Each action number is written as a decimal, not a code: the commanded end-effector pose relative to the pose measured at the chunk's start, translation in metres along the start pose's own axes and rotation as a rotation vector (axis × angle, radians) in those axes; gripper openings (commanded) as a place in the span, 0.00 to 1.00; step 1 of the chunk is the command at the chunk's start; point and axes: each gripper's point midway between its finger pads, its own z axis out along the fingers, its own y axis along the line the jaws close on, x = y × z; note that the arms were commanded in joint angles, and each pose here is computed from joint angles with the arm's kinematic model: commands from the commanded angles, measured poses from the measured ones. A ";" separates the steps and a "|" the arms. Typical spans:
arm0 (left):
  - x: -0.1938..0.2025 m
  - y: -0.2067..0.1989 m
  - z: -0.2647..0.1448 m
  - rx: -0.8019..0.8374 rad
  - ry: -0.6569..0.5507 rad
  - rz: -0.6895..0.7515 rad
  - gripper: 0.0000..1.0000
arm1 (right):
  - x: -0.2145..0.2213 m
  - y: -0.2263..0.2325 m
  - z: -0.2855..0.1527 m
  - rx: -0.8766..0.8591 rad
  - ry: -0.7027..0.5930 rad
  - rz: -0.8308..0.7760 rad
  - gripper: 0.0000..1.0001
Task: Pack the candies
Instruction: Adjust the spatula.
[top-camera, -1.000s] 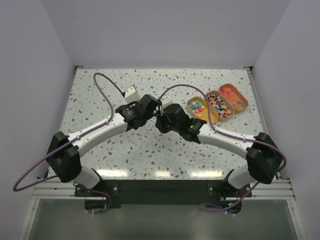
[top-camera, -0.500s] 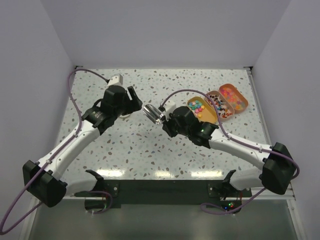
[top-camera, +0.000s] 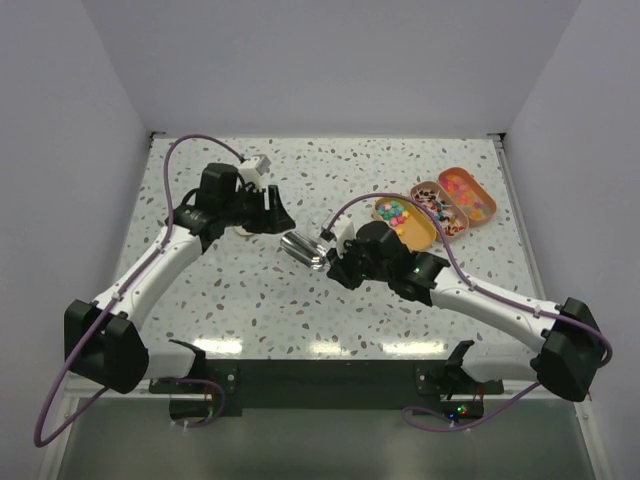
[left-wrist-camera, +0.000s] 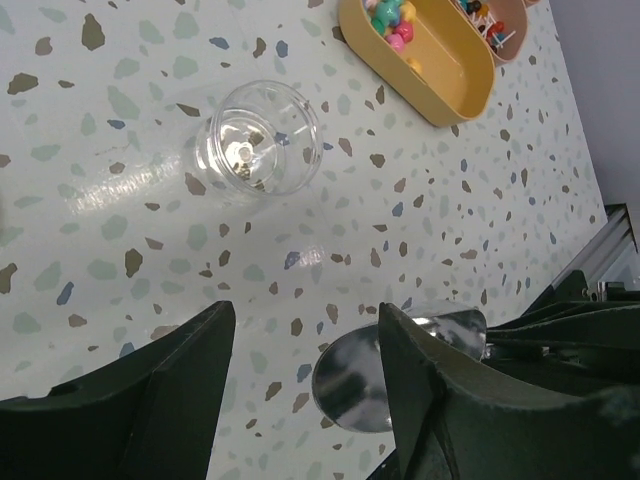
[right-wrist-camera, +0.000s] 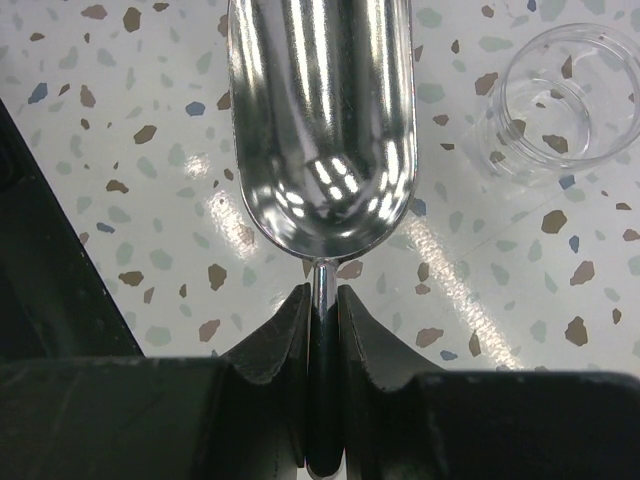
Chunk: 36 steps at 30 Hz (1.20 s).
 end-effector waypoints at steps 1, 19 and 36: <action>0.004 -0.011 -0.009 0.113 0.013 0.067 0.64 | -0.015 0.007 -0.009 -0.054 -0.066 -0.023 0.00; 0.023 -0.019 -0.003 0.245 0.060 0.006 0.30 | -0.025 0.004 -0.004 -0.105 -0.156 0.046 0.00; 0.032 -0.013 0.004 0.308 0.077 -0.377 0.00 | -0.029 -0.004 -0.012 -0.058 -0.236 0.066 0.41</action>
